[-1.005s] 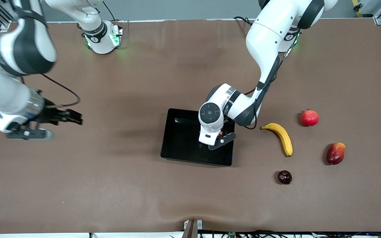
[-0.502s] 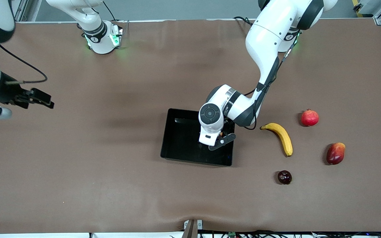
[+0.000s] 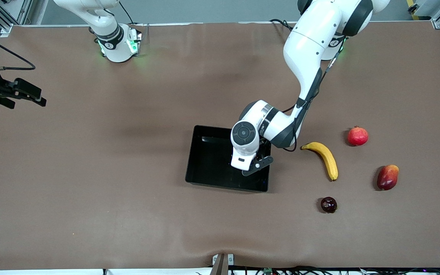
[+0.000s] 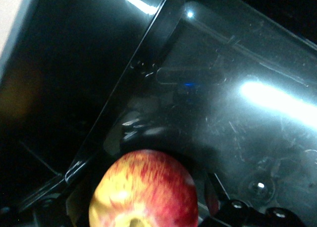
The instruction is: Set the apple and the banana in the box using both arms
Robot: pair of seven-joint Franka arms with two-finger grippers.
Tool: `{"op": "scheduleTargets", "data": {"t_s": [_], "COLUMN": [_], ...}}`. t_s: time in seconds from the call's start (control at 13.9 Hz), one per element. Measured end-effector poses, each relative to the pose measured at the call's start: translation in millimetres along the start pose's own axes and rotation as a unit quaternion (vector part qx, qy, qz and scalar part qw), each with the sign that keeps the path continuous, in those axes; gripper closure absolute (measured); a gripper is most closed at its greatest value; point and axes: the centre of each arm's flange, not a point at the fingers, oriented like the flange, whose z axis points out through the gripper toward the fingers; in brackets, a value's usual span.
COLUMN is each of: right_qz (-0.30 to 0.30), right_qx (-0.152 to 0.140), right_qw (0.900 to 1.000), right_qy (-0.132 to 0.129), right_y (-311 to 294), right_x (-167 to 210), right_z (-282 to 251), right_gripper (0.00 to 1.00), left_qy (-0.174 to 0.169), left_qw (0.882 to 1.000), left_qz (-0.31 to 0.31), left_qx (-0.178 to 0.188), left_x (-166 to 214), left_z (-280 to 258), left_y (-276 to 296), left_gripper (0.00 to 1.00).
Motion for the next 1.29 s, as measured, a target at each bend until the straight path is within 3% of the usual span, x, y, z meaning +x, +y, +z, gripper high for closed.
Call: {"op": "scheduleTargets", "data": {"t_s": [0.29,0.72,1.29], "right_qz": [-0.01,-0.012,-0.007], "right_qx": [-0.03,-0.031,-0.031], "right_qw": [0.999,0.999,0.999], "right_qy": [0.011,0.014,-0.008], "right_y": [-4.8,-8.0,-2.6], "right_x": [0.1,0.1,-4.1], "right_z": [-11.6,-15.1,-11.0], "right_gripper": [0.0,0.0,0.0], "left_qy": [0.022,0.058,0.067], "left_qw": [0.999,0.996,0.995], "left_qz": [-0.004,-0.007,0.031], "left_qx": [-0.022,-0.069,-0.073], "left_x": [20.9,61.0,129.1], "left_z": [-31.8,-127.3,-242.1], "left_y": [-2.9,-32.6,-135.2], "left_gripper": [0.0,0.0,0.0]}}
